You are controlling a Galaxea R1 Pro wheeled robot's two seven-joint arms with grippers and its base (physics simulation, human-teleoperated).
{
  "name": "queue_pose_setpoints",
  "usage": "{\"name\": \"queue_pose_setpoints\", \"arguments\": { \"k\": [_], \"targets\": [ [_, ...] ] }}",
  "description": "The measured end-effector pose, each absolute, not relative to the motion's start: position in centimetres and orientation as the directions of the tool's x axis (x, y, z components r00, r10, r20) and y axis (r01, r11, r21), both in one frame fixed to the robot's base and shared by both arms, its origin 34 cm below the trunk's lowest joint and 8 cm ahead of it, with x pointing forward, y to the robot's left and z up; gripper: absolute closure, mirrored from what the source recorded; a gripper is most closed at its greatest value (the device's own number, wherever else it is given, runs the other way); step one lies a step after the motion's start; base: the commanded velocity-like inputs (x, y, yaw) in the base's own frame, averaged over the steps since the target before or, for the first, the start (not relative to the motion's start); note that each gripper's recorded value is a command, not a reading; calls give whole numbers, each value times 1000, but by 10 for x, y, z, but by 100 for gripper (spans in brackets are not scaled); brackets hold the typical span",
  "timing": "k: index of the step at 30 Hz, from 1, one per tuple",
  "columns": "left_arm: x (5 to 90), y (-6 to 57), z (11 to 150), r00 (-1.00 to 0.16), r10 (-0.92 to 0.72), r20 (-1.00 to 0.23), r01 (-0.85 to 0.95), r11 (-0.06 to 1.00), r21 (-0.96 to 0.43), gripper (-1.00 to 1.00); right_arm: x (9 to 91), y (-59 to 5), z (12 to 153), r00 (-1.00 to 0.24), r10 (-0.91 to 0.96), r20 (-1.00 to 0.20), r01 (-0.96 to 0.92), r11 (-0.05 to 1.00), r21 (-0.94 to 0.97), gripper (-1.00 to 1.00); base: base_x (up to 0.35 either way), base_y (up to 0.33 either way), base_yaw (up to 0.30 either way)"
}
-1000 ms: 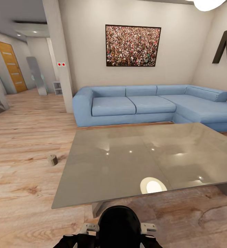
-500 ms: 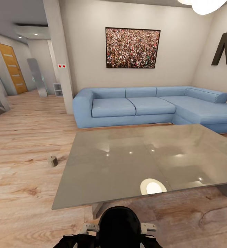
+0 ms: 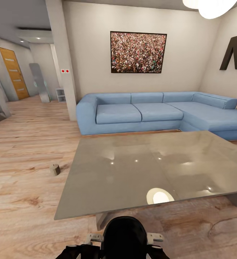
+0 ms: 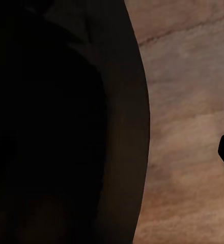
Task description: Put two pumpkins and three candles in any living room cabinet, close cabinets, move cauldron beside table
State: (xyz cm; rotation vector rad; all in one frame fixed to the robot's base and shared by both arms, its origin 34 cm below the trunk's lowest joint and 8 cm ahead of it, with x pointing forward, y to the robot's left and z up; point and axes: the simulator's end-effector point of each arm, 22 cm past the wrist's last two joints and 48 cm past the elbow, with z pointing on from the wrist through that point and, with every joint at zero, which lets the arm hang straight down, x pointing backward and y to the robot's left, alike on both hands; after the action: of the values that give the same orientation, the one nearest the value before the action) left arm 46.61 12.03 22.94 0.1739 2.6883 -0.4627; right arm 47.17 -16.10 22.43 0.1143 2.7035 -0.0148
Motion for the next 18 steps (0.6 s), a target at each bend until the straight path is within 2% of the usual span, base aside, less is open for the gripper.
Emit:
{"name": "queue_pose_setpoints", "arguments": {
  "k": [18],
  "targets": [
    [471,121,235,-905,43,-424,183,938,-294,-100,475,-161,230,-898,78,-433,83,997,8,-100,0,0,0]
  ]
}}
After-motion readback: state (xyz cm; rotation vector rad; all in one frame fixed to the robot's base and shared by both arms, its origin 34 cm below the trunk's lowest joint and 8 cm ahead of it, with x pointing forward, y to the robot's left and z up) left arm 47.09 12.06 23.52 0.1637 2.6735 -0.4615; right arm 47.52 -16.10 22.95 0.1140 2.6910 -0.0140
